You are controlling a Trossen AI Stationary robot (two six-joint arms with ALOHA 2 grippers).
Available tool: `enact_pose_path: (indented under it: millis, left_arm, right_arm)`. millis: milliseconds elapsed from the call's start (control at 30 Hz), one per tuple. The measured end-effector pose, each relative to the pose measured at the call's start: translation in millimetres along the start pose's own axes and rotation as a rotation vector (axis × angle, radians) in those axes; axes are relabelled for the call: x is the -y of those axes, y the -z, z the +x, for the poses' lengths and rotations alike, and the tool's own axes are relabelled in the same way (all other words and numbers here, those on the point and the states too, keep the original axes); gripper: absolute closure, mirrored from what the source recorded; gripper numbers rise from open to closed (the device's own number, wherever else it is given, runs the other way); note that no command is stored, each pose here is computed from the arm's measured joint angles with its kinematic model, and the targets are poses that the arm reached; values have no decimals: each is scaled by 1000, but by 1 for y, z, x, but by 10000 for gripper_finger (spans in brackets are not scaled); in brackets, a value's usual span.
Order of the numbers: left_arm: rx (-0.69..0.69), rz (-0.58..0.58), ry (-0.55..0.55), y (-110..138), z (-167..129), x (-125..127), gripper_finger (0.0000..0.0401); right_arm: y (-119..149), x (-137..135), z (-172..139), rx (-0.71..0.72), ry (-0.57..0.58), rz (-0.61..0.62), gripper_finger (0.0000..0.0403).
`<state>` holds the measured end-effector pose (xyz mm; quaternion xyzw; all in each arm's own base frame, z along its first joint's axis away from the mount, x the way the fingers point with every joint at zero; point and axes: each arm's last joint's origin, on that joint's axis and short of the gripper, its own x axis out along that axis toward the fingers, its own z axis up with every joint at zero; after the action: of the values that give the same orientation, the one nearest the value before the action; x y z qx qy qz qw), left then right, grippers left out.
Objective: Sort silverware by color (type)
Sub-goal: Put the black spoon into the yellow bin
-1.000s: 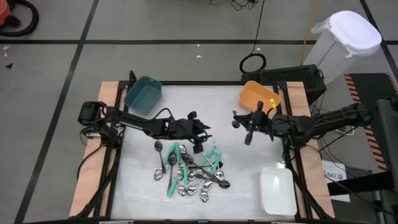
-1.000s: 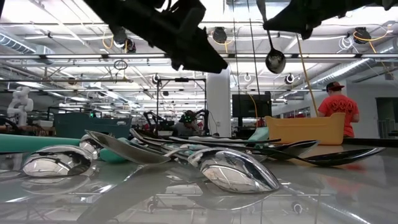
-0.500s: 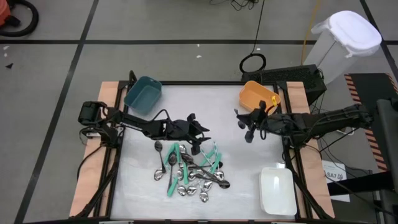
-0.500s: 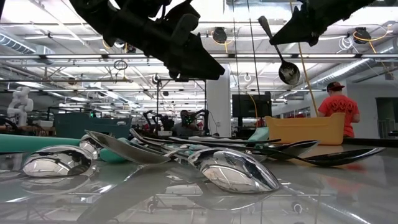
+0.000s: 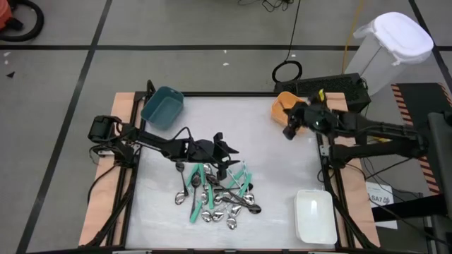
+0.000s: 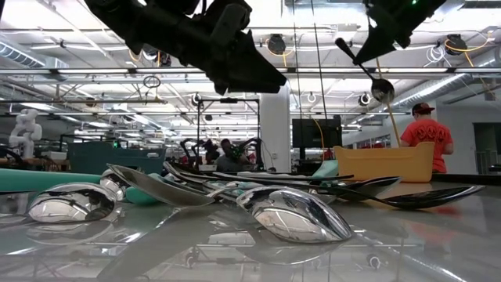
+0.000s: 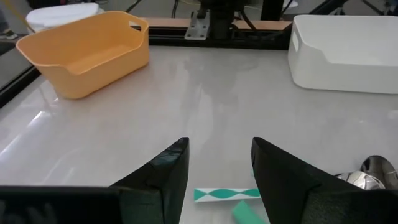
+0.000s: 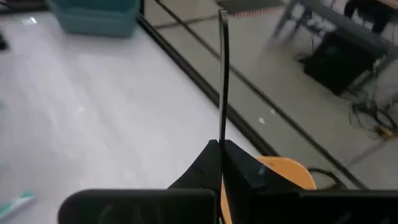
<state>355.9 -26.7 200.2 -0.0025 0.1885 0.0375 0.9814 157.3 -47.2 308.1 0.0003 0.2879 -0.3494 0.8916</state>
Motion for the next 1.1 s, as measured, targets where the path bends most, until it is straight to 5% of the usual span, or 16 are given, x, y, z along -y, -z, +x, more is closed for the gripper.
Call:
enact_pose_path:
  millis: [867,1100]
  left_arm:
    - [29,57,7,-4,2,-11,226]
    - [26,56,29,-4,2,-18,226]
  right_arm:
    - [31,81,106,-481,20,12,403]
    - [50,95,131,-586,-57,74,402]
